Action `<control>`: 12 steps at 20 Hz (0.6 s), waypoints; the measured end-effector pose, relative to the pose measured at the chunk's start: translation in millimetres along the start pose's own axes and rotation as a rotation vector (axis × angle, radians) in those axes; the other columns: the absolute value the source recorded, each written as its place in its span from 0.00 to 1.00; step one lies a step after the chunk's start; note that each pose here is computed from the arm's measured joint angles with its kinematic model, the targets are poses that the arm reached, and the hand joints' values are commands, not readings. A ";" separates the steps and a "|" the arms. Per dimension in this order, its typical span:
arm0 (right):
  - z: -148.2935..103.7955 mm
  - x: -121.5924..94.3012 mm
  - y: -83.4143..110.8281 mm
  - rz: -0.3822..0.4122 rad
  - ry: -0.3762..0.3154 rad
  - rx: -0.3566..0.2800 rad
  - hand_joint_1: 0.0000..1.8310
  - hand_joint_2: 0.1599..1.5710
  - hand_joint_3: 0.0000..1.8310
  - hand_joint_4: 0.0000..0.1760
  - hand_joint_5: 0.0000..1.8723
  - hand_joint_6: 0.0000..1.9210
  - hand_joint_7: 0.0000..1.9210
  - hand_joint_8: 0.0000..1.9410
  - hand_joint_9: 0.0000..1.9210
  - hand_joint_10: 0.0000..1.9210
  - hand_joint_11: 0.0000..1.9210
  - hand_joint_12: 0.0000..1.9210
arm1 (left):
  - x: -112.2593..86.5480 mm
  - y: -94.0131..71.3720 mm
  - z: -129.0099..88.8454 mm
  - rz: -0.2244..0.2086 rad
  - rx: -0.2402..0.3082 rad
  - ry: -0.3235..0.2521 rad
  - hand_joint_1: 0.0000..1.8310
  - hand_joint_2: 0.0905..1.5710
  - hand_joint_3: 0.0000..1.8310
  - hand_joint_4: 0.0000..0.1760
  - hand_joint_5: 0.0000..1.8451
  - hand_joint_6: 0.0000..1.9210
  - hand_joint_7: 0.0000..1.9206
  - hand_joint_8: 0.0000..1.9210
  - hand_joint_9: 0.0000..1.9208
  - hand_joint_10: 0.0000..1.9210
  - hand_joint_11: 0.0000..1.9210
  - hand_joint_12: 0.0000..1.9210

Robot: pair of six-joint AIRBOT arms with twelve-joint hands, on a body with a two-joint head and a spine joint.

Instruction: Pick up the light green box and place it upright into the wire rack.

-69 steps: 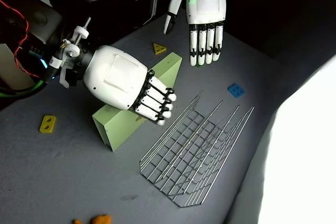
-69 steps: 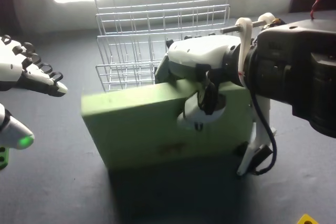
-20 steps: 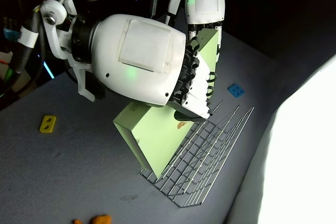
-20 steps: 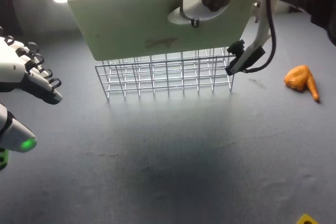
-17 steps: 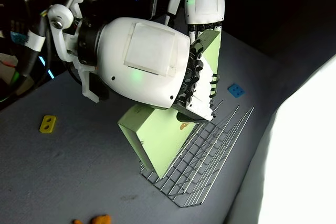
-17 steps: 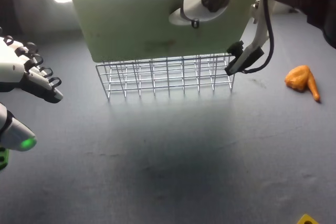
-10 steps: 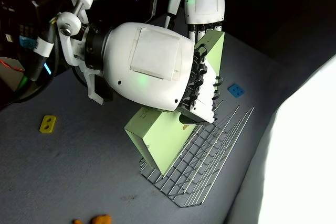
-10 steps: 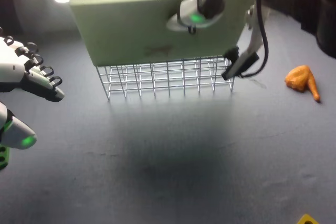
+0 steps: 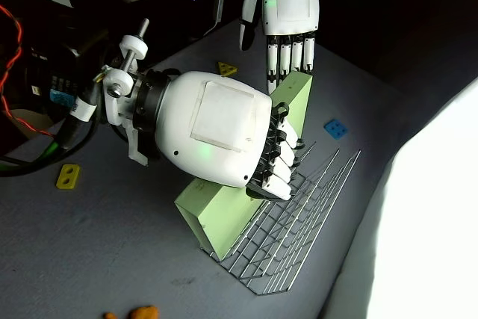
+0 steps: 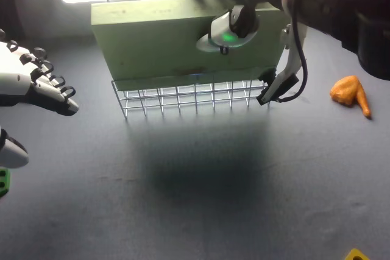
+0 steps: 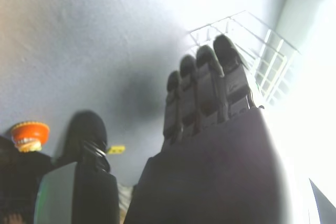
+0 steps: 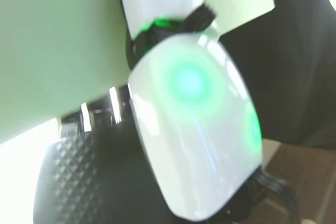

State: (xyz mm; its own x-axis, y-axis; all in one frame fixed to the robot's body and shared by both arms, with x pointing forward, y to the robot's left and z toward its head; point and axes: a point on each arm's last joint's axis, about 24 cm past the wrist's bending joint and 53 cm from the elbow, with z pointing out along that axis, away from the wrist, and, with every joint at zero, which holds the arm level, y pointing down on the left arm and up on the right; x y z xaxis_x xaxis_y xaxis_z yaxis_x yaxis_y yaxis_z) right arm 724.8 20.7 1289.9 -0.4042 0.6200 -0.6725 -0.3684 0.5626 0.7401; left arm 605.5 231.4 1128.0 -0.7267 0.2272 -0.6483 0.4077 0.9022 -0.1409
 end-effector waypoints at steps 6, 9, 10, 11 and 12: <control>6.6 9.7 -11.7 0.011 0.014 0.022 0.75 0.71 0.00 0.00 0.47 0.48 0.47 0.64 0.40 0.77 0.33 0.86 | 0.1 0.1 0.0 0.000 0.000 0.000 0.21 0.79 0.00 0.00 0.10 0.00 0.11 0.00 0.08 0.00 0.00 0.14; 11.5 16.9 -10.9 0.010 0.026 0.019 0.74 0.71 0.00 0.00 0.46 0.51 0.47 0.62 0.40 0.77 0.31 0.88 | 0.1 0.0 0.0 0.000 0.000 0.000 0.19 0.80 0.00 0.00 0.08 0.00 0.10 0.00 0.09 0.00 0.00 0.19; 12.0 17.1 -11.1 0.009 0.026 0.019 0.75 0.70 0.00 0.00 0.47 0.49 0.49 0.60 0.41 0.75 0.32 0.86 | 0.1 0.0 0.0 0.000 0.000 0.000 0.20 0.80 0.00 0.00 0.08 0.00 0.10 0.00 0.08 0.00 0.00 0.18; 13.5 20.8 -13.2 0.014 0.033 0.022 0.75 0.70 0.00 0.00 0.49 0.47 0.49 0.60 0.42 0.73 0.34 0.84 | 0.2 0.1 0.0 0.000 0.000 0.001 0.18 0.80 0.00 0.00 0.08 0.00 0.11 0.00 0.09 0.00 0.00 0.20; 14.6 23.3 -16.3 0.014 0.038 0.027 0.75 0.70 0.00 0.00 0.48 0.49 0.48 0.60 0.41 0.74 0.32 0.85 | 0.2 0.2 0.0 0.000 -0.001 0.001 0.20 0.79 0.00 0.00 0.09 0.00 0.11 0.00 0.10 0.00 0.00 0.23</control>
State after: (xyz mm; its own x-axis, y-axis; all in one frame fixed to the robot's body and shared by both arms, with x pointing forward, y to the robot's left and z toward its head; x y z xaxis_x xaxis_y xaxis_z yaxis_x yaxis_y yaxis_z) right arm 733.6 33.9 1262.2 -0.4411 0.6072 -0.6609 -0.3398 0.5686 0.7492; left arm 605.4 231.7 1127.9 -0.7271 0.2274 -0.6477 0.4074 0.9024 -0.1405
